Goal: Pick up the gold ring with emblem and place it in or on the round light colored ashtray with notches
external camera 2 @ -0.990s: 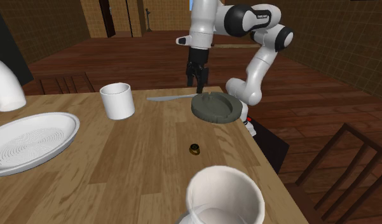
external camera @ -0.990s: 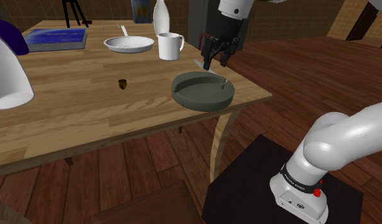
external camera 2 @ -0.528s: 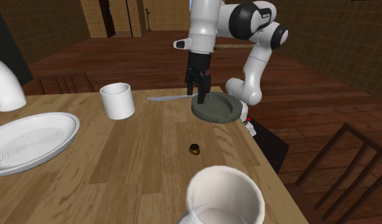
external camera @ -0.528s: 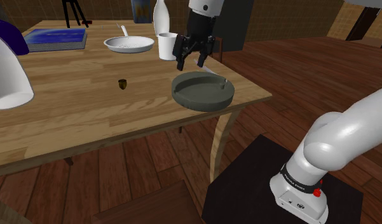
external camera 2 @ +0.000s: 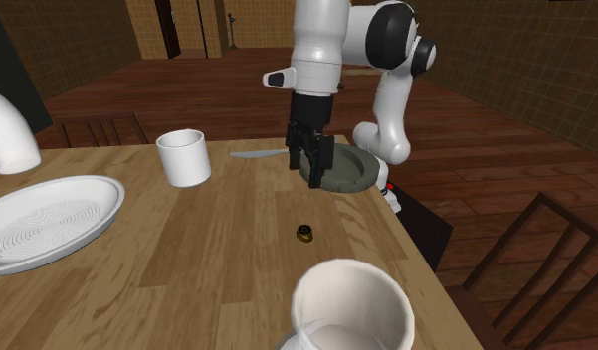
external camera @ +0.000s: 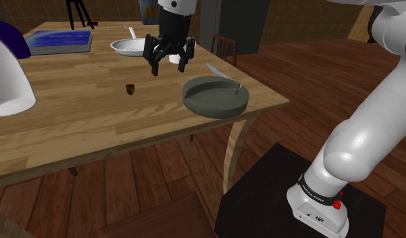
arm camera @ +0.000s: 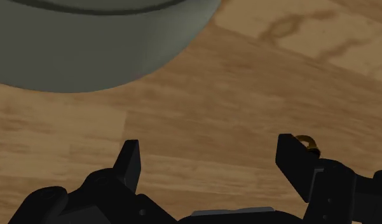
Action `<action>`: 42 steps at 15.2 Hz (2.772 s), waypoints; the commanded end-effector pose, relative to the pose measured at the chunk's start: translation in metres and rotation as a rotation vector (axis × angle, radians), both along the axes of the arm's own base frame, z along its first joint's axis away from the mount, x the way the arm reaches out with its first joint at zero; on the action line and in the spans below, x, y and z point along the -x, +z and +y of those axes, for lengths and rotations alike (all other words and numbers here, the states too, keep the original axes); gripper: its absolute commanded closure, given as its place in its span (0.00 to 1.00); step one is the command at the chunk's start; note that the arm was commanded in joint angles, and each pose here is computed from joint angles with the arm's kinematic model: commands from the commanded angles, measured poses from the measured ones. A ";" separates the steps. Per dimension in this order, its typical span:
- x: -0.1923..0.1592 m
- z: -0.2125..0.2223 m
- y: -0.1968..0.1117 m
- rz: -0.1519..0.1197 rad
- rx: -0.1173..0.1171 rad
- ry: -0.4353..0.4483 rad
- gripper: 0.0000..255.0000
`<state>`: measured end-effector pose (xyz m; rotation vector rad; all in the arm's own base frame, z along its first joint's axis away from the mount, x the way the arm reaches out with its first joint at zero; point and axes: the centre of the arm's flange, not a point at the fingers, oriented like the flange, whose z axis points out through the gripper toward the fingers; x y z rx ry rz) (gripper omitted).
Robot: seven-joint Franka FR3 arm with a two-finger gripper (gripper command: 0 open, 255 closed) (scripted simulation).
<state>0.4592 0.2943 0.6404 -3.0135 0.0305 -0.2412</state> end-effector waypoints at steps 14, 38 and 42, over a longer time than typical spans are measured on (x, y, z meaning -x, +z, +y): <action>-0.055 0.099 -0.028 -0.002 -0.020 0.011 0.00; -0.056 0.100 -0.009 -0.002 -0.020 0.011 1.00; -0.056 0.100 0.012 -0.002 -0.020 0.011 1.00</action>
